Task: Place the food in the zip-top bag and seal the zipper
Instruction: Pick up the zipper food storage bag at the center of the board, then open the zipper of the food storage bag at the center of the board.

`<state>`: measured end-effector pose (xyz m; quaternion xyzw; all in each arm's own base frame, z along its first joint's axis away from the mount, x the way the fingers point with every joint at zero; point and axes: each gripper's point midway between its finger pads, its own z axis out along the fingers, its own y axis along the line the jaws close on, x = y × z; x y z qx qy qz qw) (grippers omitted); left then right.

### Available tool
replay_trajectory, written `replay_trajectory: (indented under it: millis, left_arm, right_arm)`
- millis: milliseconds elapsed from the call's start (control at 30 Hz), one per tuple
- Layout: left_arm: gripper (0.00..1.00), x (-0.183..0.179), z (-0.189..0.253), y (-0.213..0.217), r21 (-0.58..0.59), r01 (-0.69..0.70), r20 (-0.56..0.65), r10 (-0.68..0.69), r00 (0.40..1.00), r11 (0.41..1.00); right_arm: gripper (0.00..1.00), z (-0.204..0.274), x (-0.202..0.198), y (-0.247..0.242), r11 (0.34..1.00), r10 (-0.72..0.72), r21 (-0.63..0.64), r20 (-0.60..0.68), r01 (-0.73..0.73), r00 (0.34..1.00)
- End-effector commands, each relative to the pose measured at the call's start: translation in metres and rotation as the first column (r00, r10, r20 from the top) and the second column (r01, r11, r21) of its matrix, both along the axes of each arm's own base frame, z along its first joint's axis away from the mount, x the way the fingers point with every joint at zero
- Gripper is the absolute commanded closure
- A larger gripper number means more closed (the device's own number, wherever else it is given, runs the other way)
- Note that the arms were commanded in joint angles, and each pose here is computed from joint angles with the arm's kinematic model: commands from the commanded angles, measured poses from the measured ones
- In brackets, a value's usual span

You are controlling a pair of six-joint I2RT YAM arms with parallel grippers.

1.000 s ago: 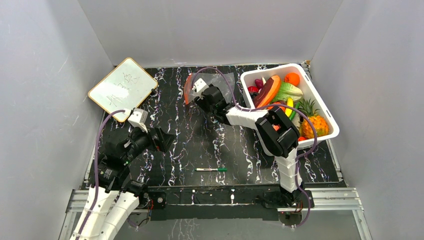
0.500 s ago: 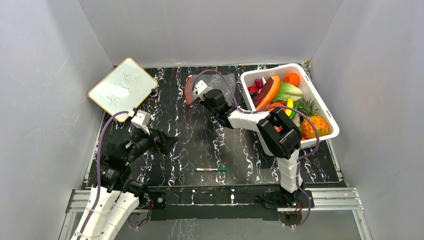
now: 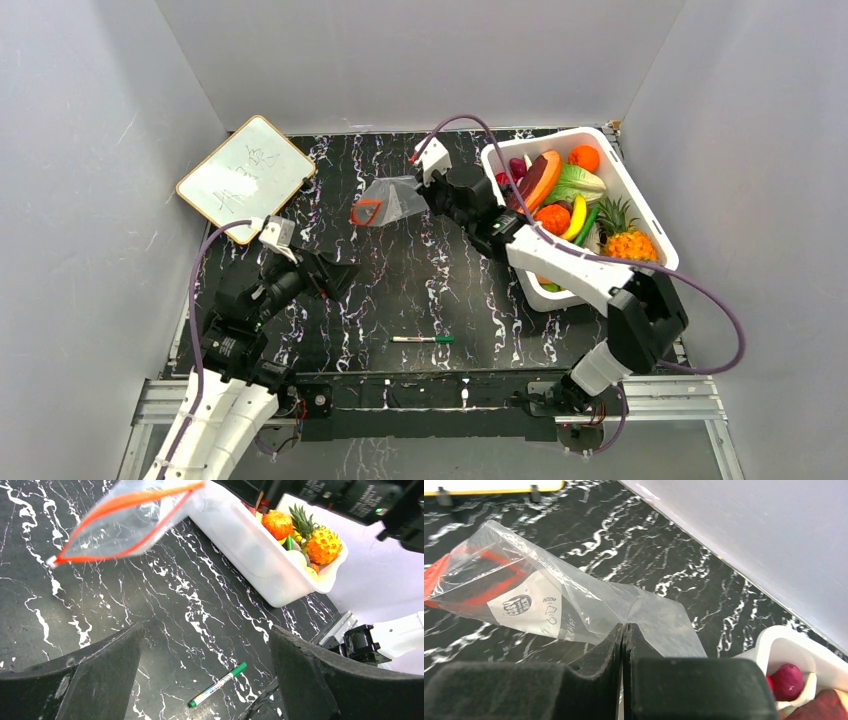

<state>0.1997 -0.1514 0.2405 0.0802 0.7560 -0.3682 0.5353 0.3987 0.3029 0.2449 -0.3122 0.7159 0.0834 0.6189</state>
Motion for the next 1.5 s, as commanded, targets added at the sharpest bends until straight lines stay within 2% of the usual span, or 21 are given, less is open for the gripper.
replay_trajectory:
  millis: [0, 133, 267, 400, 567, 633, 900, 1100, 1200, 1333, 1467]
  left_arm:
    - [0.08, 0.007, 0.023, -0.001, -0.012, 0.004, 0.097, -0.002, 0.995, 1.000]
    - [0.11, 0.009, 0.024, 0.003, 0.081, 0.009, 0.156, -0.021, 0.988, 0.997]
    - [0.20, 0.018, 0.018, 0.018, 0.154, -0.078, 0.152, 0.055, 0.987, 0.985]
    - [0.25, 0.017, 0.016, 0.017, 0.223, -0.041, 0.197, -0.004, 0.980, 0.974]
    - [0.29, 0.019, 0.019, 0.019, 0.286, -0.040, 0.263, -0.038, 0.964, 0.957]
    - [0.29, 0.019, 0.016, 0.018, 0.287, -0.031, 0.257, -0.046, 0.965, 0.957]
    - [0.25, -0.011, 0.003, -0.016, 0.292, 0.235, 0.264, -0.314, 0.912, 0.927]
    - [0.21, -0.024, 0.007, -0.021, 0.286, 0.278, 0.320, -0.365, 0.874, 0.917]
    - [0.21, -0.025, 0.003, -0.023, 0.290, 0.291, 0.334, -0.382, 0.862, 0.912]
    - [0.20, -0.022, -0.006, -0.021, 0.309, 0.283, 0.324, -0.380, 0.866, 0.908]
    - [0.24, -0.018, -0.007, -0.018, 0.331, 0.255, 0.332, -0.366, 0.870, 0.908]
  right_arm:
    - [1.00, 0.027, -0.043, 0.005, 0.987, 0.126, 0.107, -0.084, -0.117, 0.988]
    - [1.00, 0.044, -0.070, -0.003, 0.975, 0.172, 0.161, -0.125, -0.151, 0.977]
    - [1.00, 0.053, -0.100, -0.002, 0.946, 0.296, 0.175, -0.125, -0.272, 0.947]
    - [1.00, 0.064, -0.124, -0.005, 0.915, 0.388, 0.162, -0.104, -0.369, 0.916]
    - [1.00, 0.061, -0.137, -0.003, 0.891, 0.450, 0.134, -0.139, -0.434, 0.882]
    - [1.00, 0.060, -0.141, -0.001, 0.882, 0.468, 0.137, -0.153, -0.450, 0.870]
    - [1.00, 0.066, -0.143, 0.007, 0.870, 0.485, 0.193, -0.166, -0.454, 0.858]
    - [1.00, 0.067, -0.142, 0.013, 0.870, 0.484, 0.227, -0.229, -0.438, 0.844]
    - [1.00, 0.075, -0.144, 0.015, 0.859, 0.500, 0.246, -0.217, -0.449, 0.838]
    - [1.00, 0.085, -0.145, 0.016, 0.852, 0.509, 0.257, -0.203, -0.456, 0.837]
    - [1.00, 0.089, -0.150, 0.018, 0.835, 0.535, 0.263, -0.191, -0.482, 0.823]
